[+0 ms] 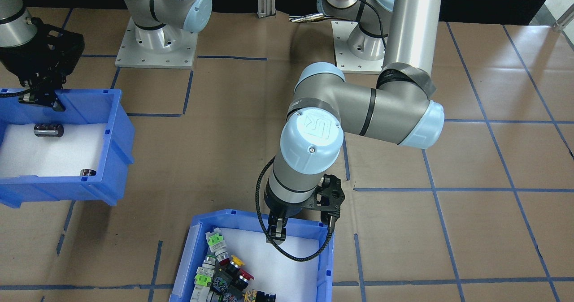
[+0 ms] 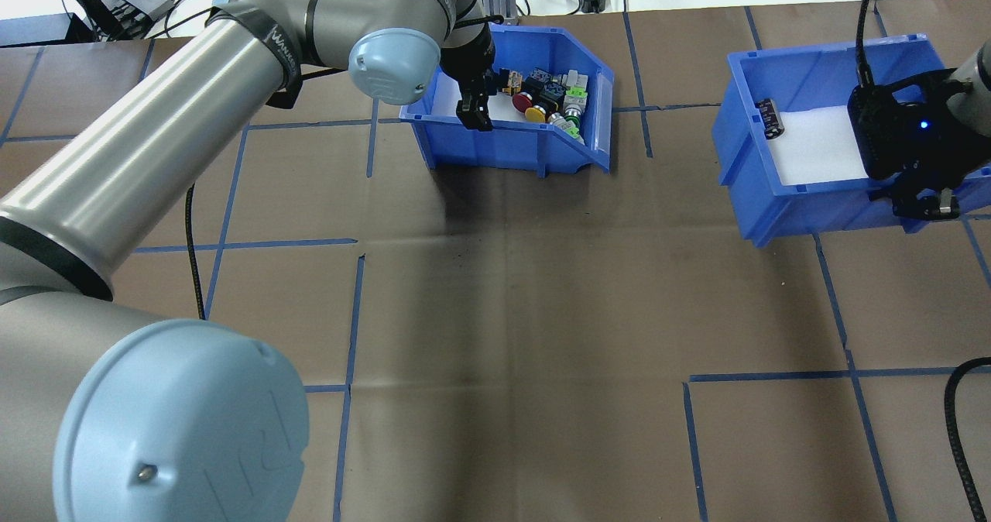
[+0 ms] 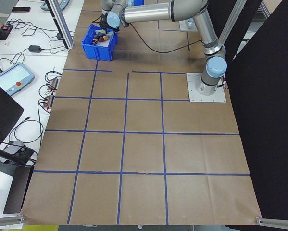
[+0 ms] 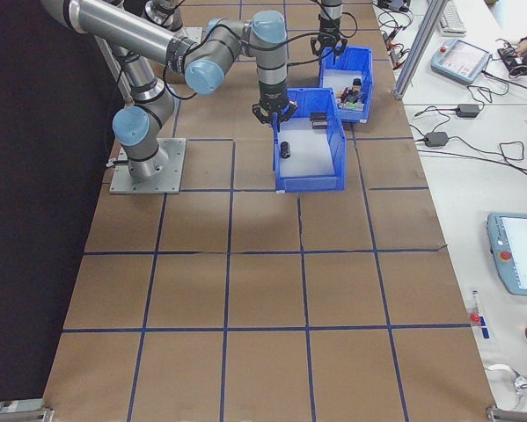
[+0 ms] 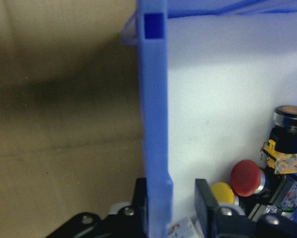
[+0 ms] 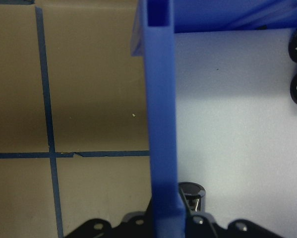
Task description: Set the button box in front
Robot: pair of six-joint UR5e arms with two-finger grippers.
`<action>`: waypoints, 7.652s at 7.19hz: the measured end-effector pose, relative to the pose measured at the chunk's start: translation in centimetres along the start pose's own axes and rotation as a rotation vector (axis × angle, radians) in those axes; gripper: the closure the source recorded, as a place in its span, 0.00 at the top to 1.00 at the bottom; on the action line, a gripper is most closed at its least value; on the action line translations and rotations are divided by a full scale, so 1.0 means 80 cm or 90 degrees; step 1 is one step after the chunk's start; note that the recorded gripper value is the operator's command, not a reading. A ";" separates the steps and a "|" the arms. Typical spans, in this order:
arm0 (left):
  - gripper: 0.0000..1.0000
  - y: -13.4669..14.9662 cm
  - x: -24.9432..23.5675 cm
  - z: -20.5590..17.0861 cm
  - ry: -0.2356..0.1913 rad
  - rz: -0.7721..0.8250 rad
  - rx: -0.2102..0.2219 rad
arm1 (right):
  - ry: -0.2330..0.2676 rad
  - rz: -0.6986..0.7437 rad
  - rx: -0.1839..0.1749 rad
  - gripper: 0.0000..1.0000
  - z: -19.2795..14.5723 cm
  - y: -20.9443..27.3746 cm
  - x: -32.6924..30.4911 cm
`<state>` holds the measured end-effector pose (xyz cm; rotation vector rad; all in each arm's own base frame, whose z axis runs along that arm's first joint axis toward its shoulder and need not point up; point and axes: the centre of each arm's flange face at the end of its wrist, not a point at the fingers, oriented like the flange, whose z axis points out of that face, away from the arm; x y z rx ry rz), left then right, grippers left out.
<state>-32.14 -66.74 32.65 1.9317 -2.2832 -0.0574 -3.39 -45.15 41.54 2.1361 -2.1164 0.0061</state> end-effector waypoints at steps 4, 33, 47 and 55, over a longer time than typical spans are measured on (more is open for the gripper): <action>1.00 -0.081 -0.065 -0.156 -0.076 0.234 0.014 | -0.028 0.004 0.011 0.01 0.000 -0.013 -0.027; 1.00 -0.178 -0.341 -0.275 -0.154 0.930 0.005 | 0.046 0.071 0.048 1.00 0.105 -0.486 -0.217; 1.00 -0.180 -0.339 -0.269 -0.164 0.932 0.001 | -0.065 1.008 0.078 1.00 -0.110 -0.161 0.101; 1.00 -0.183 -0.326 -0.258 -0.166 0.932 -0.013 | -0.022 1.006 0.010 1.00 -0.106 -0.198 0.104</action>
